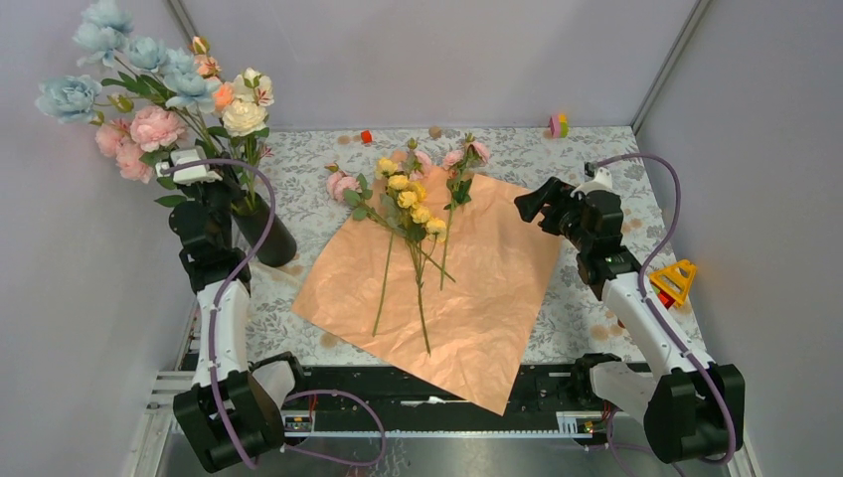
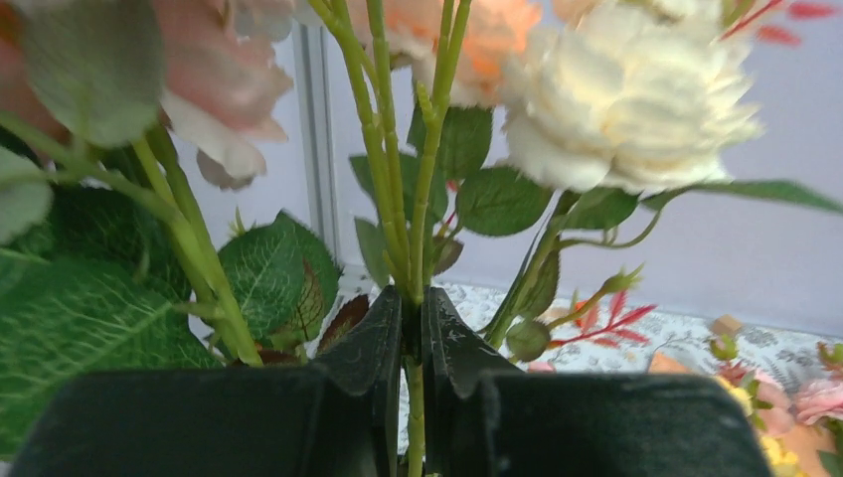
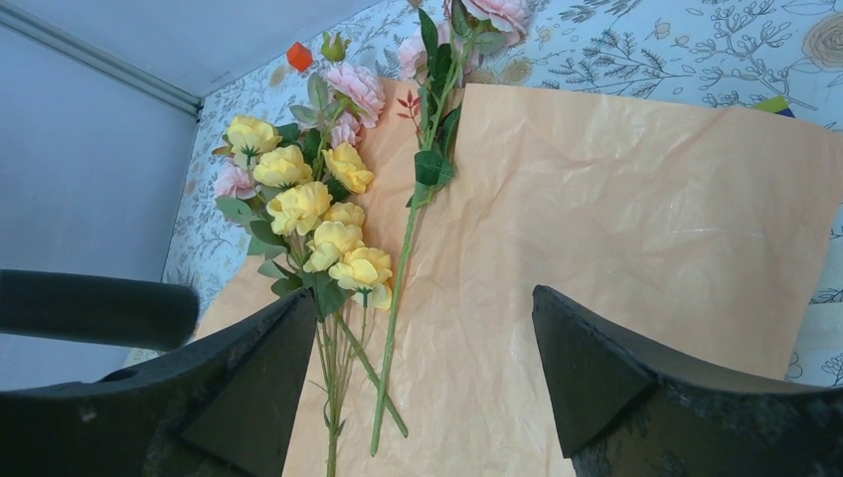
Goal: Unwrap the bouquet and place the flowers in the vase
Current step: Insert the fake flower into the vase.
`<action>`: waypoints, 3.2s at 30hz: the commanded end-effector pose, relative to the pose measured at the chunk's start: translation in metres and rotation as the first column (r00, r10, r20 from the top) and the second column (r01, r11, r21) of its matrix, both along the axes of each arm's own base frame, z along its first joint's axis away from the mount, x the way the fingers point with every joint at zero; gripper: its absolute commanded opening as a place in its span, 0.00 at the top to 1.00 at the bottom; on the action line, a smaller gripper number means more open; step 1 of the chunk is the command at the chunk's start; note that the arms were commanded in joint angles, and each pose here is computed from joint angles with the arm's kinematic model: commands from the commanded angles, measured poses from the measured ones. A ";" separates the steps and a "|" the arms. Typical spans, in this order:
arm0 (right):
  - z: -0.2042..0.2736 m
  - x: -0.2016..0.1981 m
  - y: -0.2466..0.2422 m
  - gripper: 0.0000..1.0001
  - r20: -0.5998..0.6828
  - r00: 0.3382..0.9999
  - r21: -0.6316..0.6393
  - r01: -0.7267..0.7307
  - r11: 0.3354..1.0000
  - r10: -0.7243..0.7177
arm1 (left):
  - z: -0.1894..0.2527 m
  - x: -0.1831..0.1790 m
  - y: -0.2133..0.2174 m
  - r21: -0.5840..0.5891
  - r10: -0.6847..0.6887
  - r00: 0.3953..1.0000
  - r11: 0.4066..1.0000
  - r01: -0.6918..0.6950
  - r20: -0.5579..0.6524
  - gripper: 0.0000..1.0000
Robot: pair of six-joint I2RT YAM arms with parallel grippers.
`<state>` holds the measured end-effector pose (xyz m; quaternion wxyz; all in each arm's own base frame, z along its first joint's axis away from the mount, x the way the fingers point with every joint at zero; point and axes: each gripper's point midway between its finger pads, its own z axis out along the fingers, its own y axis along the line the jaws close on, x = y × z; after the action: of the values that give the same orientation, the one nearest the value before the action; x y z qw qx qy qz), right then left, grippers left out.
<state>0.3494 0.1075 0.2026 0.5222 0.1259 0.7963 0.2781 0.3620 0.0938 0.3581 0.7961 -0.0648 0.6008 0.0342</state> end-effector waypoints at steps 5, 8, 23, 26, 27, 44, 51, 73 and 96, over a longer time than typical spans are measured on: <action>0.015 0.001 0.003 0.14 0.058 0.998 0.038 -0.018 0.999 0.016 | -0.017 0.000 0.014 0.021 0.067 0.998 0.998 -0.067 0.006 1.00; 0.015 0.002 0.006 0.14 0.057 0.998 0.054 -0.031 0.998 0.028 | -0.033 0.000 0.014 -0.006 0.068 0.997 0.998 -0.068 -0.031 0.99; 0.014 0.002 0.015 0.16 0.051 0.996 0.090 -0.072 0.993 0.068 | -0.083 -0.008 0.002 -0.098 0.016 0.983 0.995 -0.035 -0.185 0.72; 0.015 0.001 0.016 0.16 0.055 0.996 0.094 -0.081 0.992 0.076 | -0.081 -0.011 -0.001 -0.104 0.012 0.983 0.994 -0.032 -0.186 0.64; 0.016 0.001 0.017 0.16 0.055 0.995 0.095 -0.082 0.992 0.077 | -0.079 -0.012 -0.001 -0.106 0.011 0.983 0.994 -0.031 -0.185 0.61; 0.020 -0.003 0.023 0.17 0.050 0.991 0.087 -0.131 0.988 0.127 | -0.065 -0.051 -0.009 -0.322 0.047 0.954 0.936 -0.146 -0.296 0.21; 0.016 -0.009 0.029 0.20 0.006 0.990 0.069 -0.143 0.987 0.143 | -0.074 -0.071 -0.035 -0.378 -0.017 0.924 0.915 -0.139 -0.381 0.10; -0.094 -0.071 0.214 0.32 -0.351 0.883 -0.374 -0.438 0.817 0.312 | -0.094 -0.044 -0.190 -0.489 -0.626 0.628 0.770 0.409 -0.462 0.07; -0.170 -0.062 0.241 0.50 -0.534 0.823 -0.539 -0.507 0.673 0.192 | -0.125 -0.041 -0.182 -0.442 -0.575 0.653 0.812 0.381 -0.493 0.07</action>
<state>0.2799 0.3481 0.0285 0.2658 -0.1633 0.9480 0.0624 0.3139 -0.0882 0.2197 0.4892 -0.0207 0.8341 -0.2540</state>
